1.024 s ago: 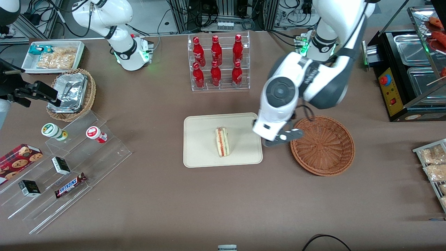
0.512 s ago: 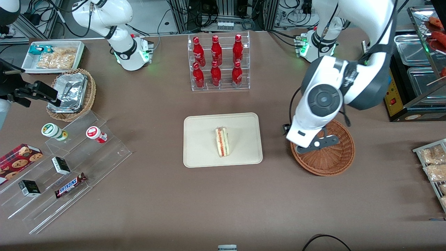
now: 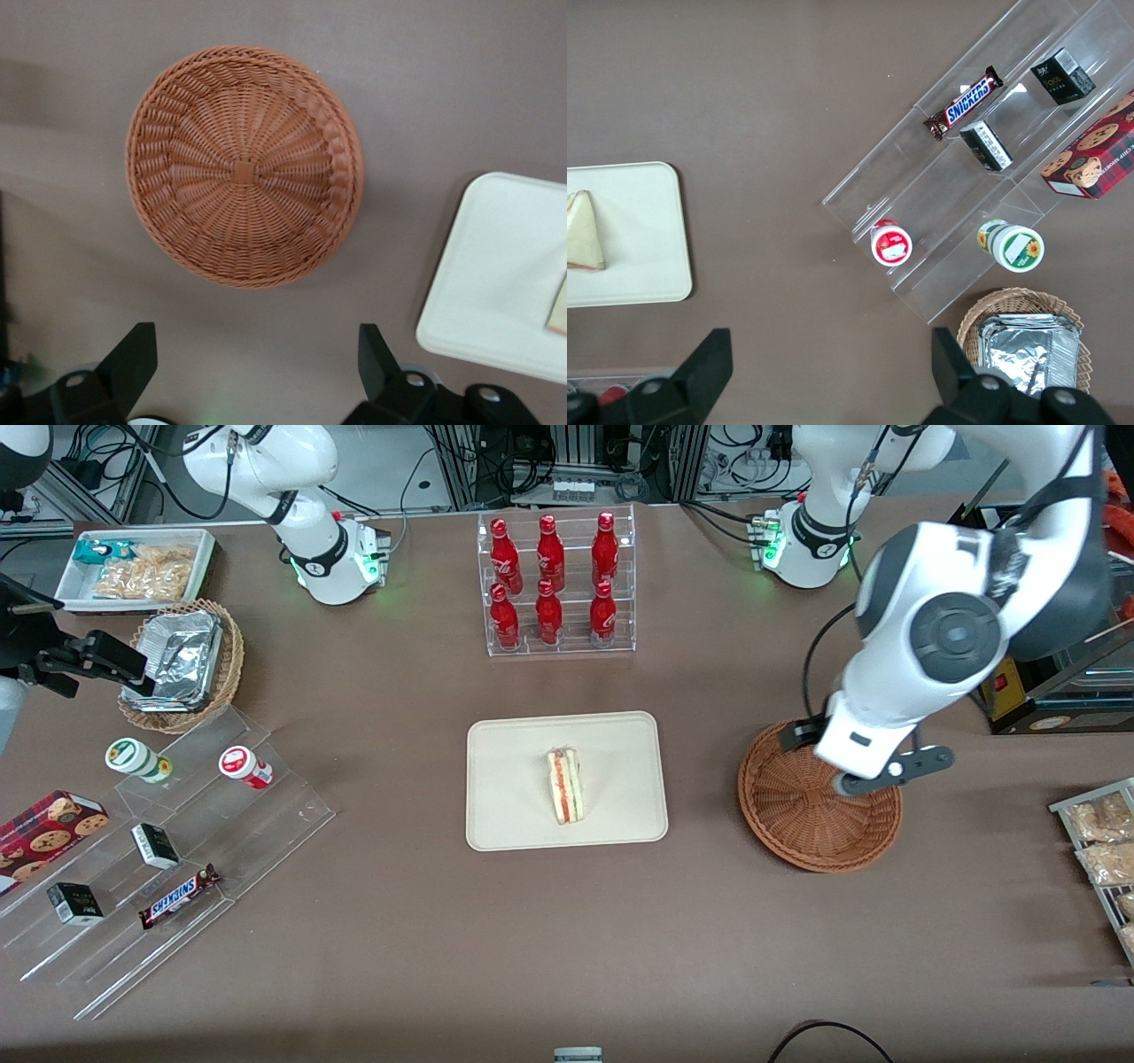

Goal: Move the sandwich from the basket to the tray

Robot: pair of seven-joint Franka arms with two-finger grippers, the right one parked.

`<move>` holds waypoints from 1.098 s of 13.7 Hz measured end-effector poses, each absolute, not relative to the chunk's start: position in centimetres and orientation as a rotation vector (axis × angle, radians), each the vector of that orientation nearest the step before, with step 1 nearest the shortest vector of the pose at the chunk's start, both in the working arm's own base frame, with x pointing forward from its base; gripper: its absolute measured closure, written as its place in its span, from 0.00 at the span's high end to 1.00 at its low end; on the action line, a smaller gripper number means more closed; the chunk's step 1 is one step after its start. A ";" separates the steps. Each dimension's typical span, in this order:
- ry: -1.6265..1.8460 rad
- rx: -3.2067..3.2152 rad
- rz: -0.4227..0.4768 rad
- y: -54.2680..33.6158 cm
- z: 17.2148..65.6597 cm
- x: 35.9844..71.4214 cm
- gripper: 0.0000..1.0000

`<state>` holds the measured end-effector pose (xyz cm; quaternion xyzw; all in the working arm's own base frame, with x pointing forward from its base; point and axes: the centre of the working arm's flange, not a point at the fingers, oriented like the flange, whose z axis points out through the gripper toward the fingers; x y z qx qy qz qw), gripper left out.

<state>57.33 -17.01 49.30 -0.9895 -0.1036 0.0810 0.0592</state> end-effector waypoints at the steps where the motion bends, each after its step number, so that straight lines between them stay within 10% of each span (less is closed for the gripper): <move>1: -0.265 -3.004 0.268 -15.7 49.9 57.0 1.00; 15: 0.080 -3.067 0.252 -6.3 58.6 53.3 1.00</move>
